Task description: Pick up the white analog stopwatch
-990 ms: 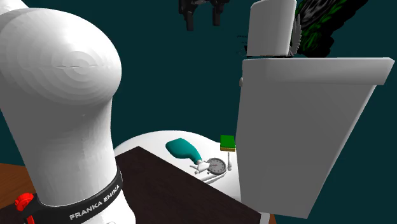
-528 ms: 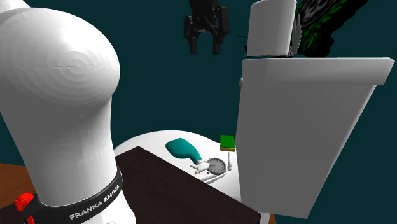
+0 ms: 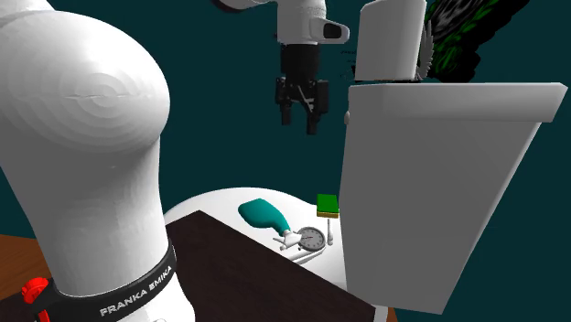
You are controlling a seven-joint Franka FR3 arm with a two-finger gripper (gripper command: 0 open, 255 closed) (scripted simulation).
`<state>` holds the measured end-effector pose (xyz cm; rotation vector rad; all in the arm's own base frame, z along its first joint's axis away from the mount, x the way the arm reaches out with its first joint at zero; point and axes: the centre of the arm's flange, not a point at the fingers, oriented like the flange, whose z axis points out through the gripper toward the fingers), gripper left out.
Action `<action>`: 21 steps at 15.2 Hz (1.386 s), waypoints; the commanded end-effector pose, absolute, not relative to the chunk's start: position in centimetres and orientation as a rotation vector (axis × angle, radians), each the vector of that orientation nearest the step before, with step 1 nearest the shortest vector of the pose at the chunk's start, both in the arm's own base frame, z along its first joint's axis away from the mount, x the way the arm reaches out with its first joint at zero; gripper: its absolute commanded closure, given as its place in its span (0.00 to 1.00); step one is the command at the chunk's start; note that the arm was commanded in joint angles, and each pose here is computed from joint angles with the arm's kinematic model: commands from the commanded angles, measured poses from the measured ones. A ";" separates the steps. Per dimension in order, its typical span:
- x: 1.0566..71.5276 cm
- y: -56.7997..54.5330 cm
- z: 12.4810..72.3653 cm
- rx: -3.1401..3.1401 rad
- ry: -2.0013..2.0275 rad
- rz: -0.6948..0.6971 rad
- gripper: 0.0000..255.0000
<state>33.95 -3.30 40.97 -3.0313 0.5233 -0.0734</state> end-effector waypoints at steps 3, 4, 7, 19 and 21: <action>34.6 -3.8 35.7 -2.986 0.634 -0.075 0.00; 34.7 -3.9 34.3 -2.974 0.660 -0.073 0.00; 35.2 -4.0 30.4 -2.937 0.739 -0.070 0.00; 37.0 -4.1 14.6 -2.771 1.039 -0.056 0.00; 37.1 -4.1 12.8 -2.757 1.062 -0.055 0.00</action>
